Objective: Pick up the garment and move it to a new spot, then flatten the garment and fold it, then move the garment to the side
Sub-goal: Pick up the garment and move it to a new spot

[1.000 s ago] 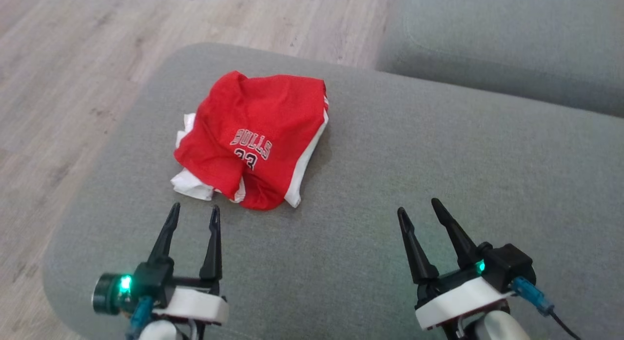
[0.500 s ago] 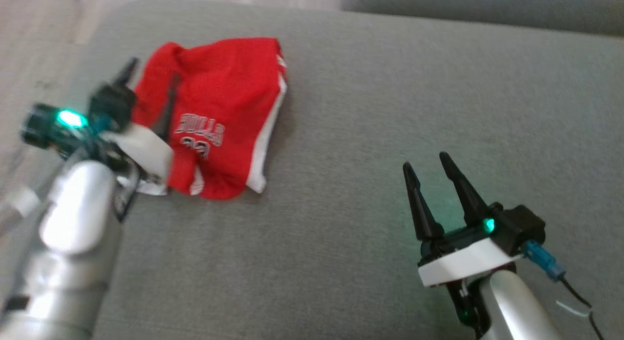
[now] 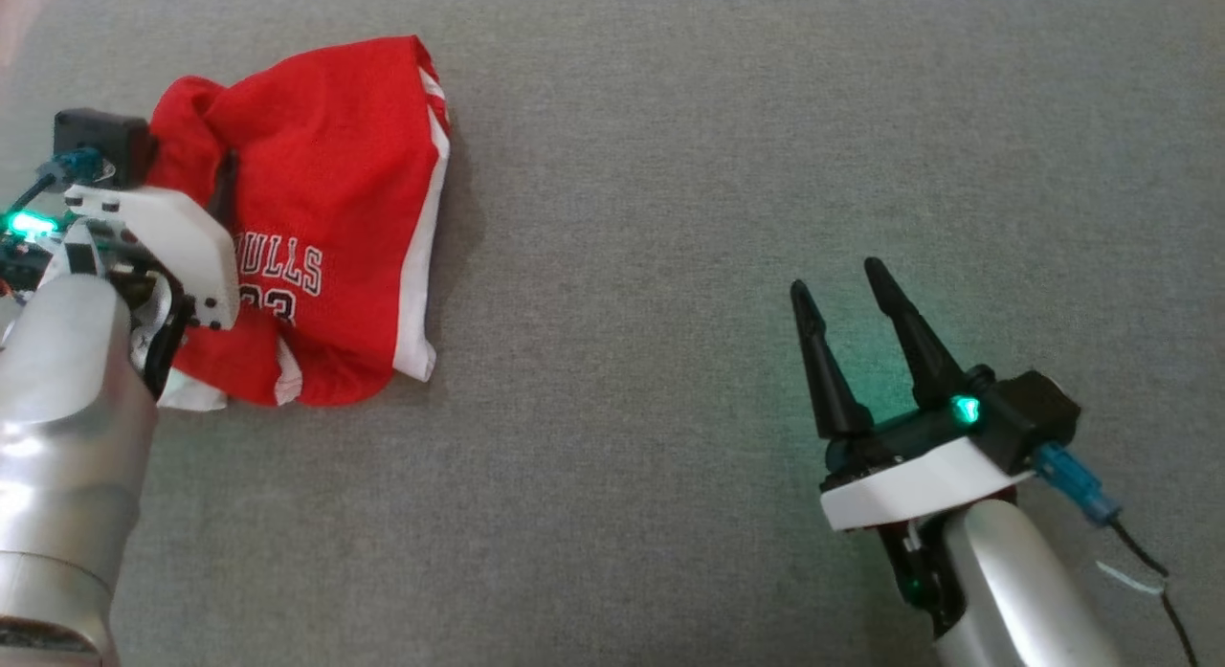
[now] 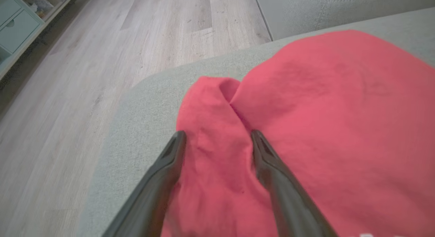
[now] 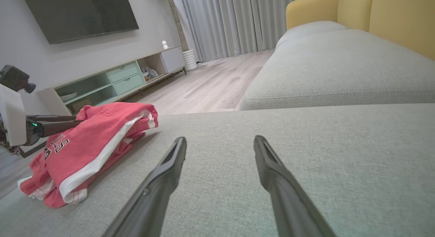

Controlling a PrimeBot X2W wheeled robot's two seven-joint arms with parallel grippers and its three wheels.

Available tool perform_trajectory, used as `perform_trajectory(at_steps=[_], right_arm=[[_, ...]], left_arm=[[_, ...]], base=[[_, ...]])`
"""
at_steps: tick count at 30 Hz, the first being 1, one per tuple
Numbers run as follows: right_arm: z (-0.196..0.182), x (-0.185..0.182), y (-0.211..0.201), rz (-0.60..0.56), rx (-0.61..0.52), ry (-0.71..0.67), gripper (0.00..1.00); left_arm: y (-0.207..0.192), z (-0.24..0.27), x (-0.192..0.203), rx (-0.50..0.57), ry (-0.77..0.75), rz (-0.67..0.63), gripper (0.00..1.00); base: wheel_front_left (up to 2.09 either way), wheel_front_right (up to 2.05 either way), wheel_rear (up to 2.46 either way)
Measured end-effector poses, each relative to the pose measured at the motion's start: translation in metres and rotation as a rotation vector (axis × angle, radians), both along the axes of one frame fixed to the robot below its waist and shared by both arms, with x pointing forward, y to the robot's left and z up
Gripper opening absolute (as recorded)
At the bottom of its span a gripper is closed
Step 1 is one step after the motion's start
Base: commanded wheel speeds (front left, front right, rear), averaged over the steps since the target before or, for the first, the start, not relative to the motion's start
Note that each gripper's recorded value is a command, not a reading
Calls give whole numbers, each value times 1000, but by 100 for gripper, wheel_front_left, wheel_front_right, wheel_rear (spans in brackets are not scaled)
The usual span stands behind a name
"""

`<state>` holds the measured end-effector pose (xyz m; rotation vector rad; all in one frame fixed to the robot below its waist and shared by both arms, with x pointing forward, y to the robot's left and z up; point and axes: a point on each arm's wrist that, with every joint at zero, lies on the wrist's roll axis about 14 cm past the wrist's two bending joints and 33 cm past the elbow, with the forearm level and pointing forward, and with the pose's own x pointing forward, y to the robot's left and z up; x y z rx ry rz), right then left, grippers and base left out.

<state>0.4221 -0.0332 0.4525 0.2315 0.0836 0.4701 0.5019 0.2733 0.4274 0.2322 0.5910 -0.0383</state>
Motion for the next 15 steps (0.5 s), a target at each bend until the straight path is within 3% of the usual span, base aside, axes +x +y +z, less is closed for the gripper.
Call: perform_trajectory(at_steps=[1, 2, 3, 10, 15], right_arm=[[-1, 1, -3, -10, 5, 5, 100], [0, 2, -7, -25, 19, 10, 100], [1, 4, -10, -39, 30, 12, 100], [11, 1, -9, -36, 31, -14, 100], [20, -1, -11, -39, 28, -37, 100]], left_arm=[[-1, -3, 0, -4, 11, 1, 100], [-2, -5, 0, -12, 17, 3, 78], [-4, -5, -1, -17, 20, -1, 0], [-16, 16, 3, -43, -110, -48, 0], [-39, 66, 18, -125, -332, -101, 0]], base=[[0, 0, 0], [0, 0, 0], [0, 0, 0], [0, 0, 0], [0, 0, 0]])
